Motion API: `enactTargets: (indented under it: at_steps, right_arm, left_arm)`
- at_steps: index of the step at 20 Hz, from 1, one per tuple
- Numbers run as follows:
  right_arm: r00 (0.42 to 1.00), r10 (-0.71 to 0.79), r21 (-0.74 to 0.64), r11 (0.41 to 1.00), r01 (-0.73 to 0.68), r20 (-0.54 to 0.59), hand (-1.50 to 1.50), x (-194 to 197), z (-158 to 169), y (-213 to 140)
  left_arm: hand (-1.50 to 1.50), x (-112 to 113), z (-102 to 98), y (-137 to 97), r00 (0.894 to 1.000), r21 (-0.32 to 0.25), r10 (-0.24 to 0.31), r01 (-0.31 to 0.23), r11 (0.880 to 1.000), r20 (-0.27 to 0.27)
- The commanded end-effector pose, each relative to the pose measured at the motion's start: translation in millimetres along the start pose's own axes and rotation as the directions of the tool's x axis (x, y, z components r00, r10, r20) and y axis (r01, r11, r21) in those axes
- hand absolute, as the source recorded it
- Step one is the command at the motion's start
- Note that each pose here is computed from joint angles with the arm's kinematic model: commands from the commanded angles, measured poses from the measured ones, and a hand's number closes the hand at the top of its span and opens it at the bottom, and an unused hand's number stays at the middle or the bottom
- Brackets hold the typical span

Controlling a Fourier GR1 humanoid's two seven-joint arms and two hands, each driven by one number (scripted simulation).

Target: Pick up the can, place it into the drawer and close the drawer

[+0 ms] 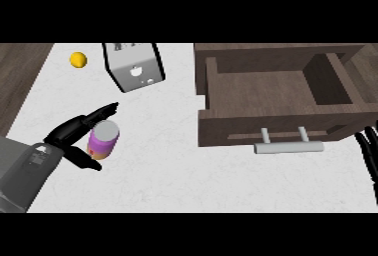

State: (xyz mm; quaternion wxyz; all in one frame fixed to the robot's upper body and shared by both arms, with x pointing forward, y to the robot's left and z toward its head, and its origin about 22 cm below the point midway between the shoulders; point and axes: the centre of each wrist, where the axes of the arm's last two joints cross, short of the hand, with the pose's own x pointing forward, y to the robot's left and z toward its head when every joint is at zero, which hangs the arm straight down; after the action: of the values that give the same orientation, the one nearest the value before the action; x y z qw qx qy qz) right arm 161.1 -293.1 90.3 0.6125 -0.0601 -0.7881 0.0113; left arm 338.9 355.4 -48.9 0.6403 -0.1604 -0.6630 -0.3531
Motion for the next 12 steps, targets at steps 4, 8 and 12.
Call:
enactTargets:
  at_steps: [4,8,12]
  right_arm:
    - [1.0,0.005,-0.007,1.0,-0.005,0.003,-1.5,3,5,1]
    - [1.0,-0.001,-0.025,1.0,0.001,0.004,-1.5,2,9,-7]
    - [1.0,-0.006,-0.025,1.0,0.006,0.01,-1.5,15,20,-9]
  left_arm:
    - [1.5,-13,1,-17,0.973,-0.141,0.217,-0.205,0.969,0.079]
    - [1.5,-24,-16,-48,0.958,-0.172,0.28,-0.265,0.949,0.064]
    - [1.5,-18,-14,-35,0.954,-0.044,0.288,-0.285,0.957,0.082]
